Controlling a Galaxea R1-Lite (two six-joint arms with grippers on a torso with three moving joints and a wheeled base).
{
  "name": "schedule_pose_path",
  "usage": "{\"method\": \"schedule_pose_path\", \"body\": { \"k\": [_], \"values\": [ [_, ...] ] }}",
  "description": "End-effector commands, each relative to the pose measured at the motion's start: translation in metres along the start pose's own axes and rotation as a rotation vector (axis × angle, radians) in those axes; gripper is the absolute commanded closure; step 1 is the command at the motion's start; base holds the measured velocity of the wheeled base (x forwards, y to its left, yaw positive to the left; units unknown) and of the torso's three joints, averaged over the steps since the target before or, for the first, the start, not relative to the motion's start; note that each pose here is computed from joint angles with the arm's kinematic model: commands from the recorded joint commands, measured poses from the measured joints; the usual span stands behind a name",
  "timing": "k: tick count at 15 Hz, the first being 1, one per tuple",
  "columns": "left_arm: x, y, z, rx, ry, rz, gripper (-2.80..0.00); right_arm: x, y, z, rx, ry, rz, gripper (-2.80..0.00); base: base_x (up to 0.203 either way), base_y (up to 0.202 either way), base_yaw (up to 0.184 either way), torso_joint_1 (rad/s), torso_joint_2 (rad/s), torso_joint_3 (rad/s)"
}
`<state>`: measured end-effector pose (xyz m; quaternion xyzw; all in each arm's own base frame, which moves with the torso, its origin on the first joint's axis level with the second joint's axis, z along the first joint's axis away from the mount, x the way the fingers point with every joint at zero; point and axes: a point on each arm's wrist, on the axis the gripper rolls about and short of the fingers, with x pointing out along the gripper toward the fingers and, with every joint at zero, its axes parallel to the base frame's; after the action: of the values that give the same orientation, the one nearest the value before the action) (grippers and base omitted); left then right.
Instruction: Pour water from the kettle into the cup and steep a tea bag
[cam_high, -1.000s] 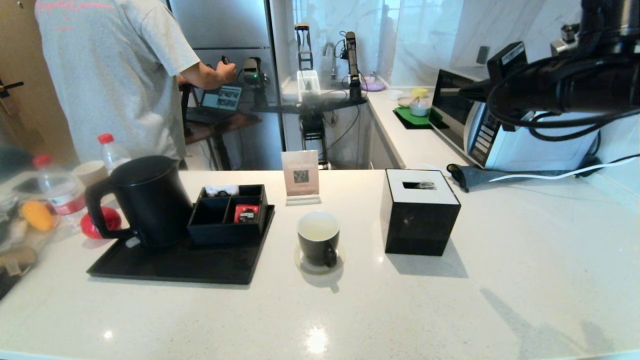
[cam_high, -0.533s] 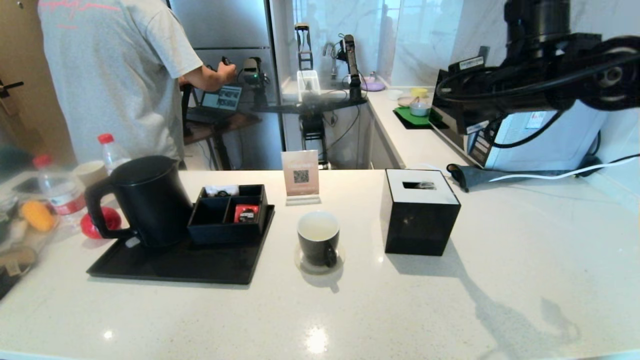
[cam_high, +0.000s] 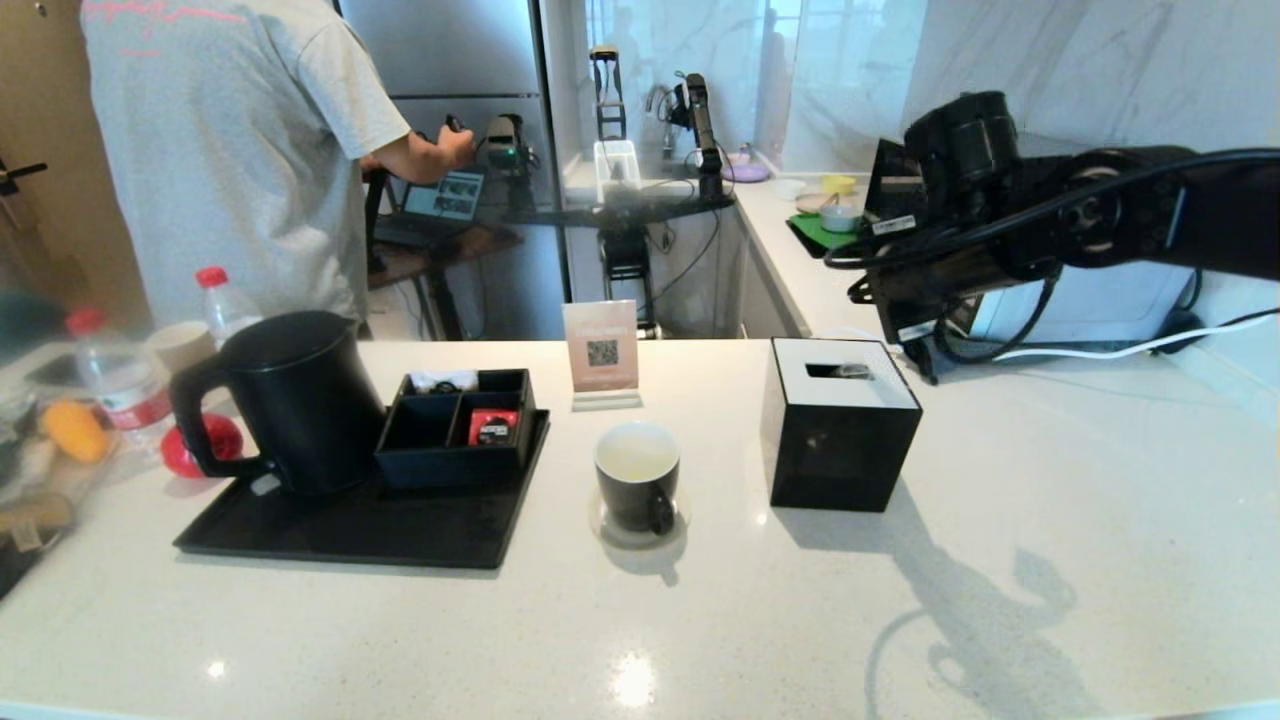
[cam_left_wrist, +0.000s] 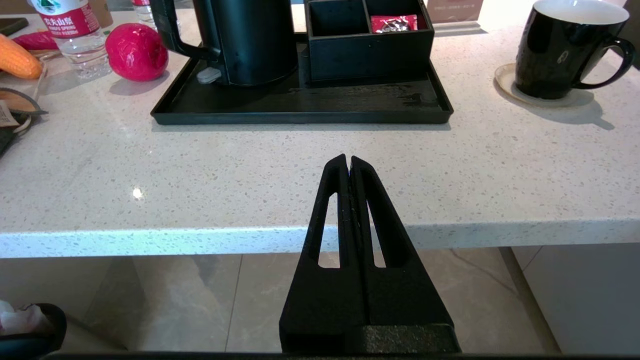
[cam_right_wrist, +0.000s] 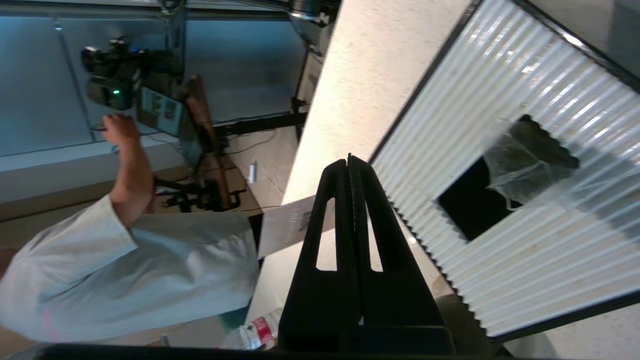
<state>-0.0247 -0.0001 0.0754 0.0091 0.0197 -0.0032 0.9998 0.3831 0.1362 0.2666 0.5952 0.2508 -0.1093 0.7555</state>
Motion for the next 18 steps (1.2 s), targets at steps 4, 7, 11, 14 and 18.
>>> {"method": "schedule_pose_path", "body": {
  "k": [4,7,11,14,18],
  "values": [
    [0.0,0.0,0.0,0.0,0.001,0.0,0.0,0.005,-0.012,-0.002,-0.001,0.013,-0.098,0.0,0.0,0.0,0.0,0.0,0.0,0.0],
    [0.0,0.0,0.0,-0.001,0.001,0.0,0.0,0.012,-0.017,-0.003,-0.007,0.014,-0.121,0.0,0.0,0.0,0.0,0.0,0.0,0.0],
    [0.0,0.0,0.0,0.0,0.001,0.001,0.0,0.025,-0.026,-0.006,-0.012,0.017,-0.167,0.0,0.0,0.0,0.0,0.0,0.0,0.0],
    [0.0,0.0,0.0,0.0,0.001,0.0,0.0,0.034,-0.029,-0.007,-0.014,0.016,-0.177,0.0,0.0,0.0,0.0,0.0,0.0,0.0],
    [0.0,0.0,0.0,0.0,0.001,0.0,0.0,0.041,-0.033,-0.007,-0.014,0.011,-0.189,0.0,0.0,0.0,0.0,0.0,0.0,0.0]
  ]
}}
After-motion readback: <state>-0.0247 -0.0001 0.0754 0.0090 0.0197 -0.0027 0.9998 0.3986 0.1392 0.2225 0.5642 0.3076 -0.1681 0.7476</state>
